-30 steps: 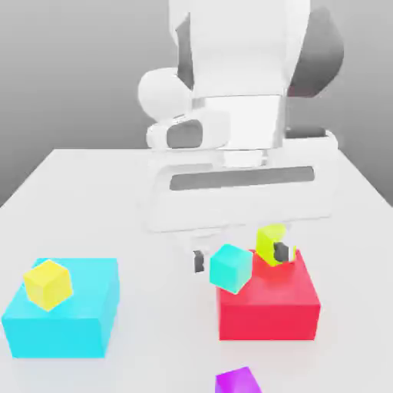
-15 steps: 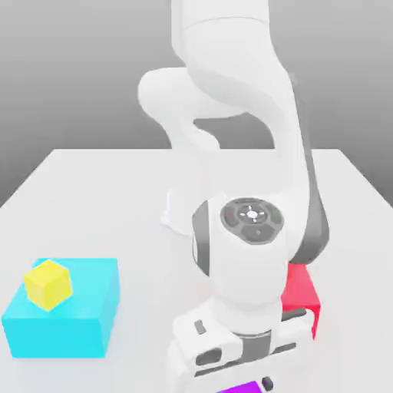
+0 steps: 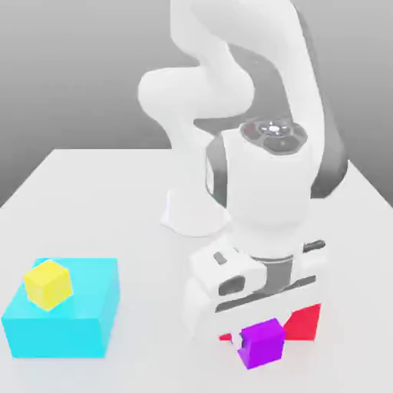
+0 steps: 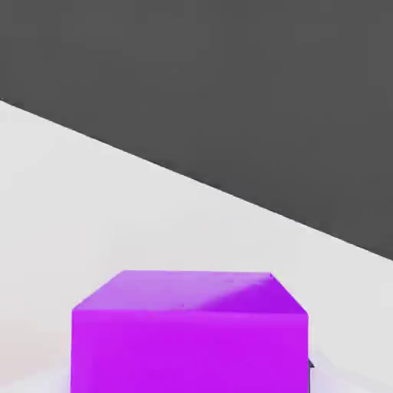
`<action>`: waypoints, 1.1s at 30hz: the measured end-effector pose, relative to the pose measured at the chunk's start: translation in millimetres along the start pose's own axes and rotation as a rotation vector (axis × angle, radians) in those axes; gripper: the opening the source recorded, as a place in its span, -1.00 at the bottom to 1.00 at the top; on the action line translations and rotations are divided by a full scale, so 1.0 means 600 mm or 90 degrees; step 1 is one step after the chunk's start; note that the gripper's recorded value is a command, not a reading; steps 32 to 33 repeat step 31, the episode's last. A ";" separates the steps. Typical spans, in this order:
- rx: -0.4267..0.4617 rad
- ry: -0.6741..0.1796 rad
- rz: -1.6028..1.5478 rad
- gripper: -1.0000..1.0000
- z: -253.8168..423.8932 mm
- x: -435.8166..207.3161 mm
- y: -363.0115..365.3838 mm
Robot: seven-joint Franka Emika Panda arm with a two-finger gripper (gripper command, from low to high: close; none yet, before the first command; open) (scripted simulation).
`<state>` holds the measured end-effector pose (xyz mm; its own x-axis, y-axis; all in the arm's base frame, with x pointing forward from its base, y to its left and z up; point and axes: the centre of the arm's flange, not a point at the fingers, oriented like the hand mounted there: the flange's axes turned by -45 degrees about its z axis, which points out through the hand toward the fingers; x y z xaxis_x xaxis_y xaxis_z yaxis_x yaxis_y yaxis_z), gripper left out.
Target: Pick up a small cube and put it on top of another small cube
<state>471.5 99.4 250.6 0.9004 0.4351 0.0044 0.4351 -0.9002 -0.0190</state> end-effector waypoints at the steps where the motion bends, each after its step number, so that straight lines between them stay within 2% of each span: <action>1: 0.001 0.000 -0.018 -1.00 -0.013 -0.008 -0.020; 10: 0.006 0.000 -0.134 -1.00 -0.101 -0.113 -0.135; 19: -0.003 -0.004 -0.250 -1.00 -0.138 -0.240 -0.218; 22: -0.007 -0.005 -0.280 -1.00 -0.130 -0.274 -0.233; 27: -0.009 -0.006 -0.285 -1.00 -0.051 -0.279 -0.234; 28: -0.010 -0.006 -0.286 1.00 -0.037 -0.280 -0.233; 33: -0.010 -0.006 -0.286 1.00 -0.037 -0.280 -0.233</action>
